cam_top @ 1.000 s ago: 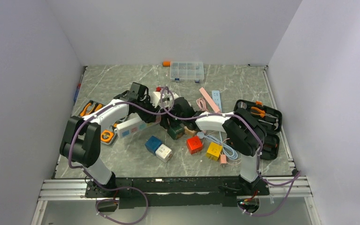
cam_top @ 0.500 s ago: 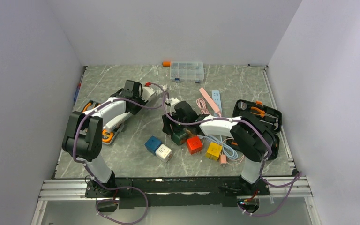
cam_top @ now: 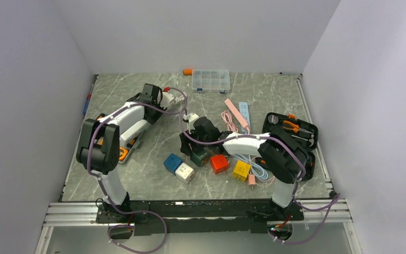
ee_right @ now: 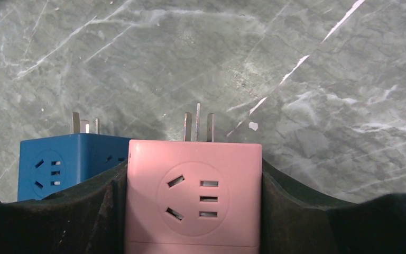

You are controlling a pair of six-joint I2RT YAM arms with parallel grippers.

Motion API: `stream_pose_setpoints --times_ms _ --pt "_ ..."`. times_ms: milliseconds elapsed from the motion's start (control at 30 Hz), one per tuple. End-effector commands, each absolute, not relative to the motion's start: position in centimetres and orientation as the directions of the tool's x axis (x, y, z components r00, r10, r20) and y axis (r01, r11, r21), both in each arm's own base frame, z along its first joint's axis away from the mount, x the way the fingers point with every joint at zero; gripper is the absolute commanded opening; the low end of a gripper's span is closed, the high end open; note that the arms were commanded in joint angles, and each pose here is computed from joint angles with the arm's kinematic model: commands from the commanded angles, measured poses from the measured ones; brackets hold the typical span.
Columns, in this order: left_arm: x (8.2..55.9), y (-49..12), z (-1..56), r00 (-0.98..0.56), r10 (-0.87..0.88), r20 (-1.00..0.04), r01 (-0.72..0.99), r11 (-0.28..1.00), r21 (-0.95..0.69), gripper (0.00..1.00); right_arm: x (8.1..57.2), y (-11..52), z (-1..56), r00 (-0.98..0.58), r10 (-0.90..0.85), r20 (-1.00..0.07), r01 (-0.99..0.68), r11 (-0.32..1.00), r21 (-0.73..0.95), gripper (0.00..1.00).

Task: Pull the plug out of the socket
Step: Place the plug at the center of the board.

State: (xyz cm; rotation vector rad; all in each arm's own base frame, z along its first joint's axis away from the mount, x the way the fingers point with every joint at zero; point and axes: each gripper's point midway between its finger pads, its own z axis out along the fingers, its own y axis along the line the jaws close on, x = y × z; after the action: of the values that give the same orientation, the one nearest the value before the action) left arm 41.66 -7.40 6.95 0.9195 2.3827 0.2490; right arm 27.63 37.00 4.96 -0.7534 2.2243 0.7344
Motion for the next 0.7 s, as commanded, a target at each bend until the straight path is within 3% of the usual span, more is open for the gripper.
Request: stream_pose_setpoints --times_ms 0,400,567,667 --pt "43.5 -7.9 8.0 -0.639 0.608 -0.471 0.531 0.792 0.301 0.00 28.9 38.6 6.5 -0.577 -0.226 -0.785 -0.676 0.671 0.304 0.24" --pt "45.5 -10.7 6.4 -0.670 0.592 -0.449 0.595 0.789 0.152 0.00 30.2 38.0 5.7 -0.561 -0.217 -0.799 -0.644 0.720 0.257 0.64" --pt "45.0 -13.6 6.3 -0.616 0.628 -0.476 0.678 0.730 0.086 0.00 29.3 37.3 6.4 -0.565 -0.195 -0.802 -0.640 0.717 0.277 0.98" --pt "43.9 -15.8 6.0 -0.564 0.671 -0.481 0.741 0.668 0.064 0.00 29.3 36.6 7.8 -0.552 -0.175 -0.815 -0.633 0.725 0.273 1.00"
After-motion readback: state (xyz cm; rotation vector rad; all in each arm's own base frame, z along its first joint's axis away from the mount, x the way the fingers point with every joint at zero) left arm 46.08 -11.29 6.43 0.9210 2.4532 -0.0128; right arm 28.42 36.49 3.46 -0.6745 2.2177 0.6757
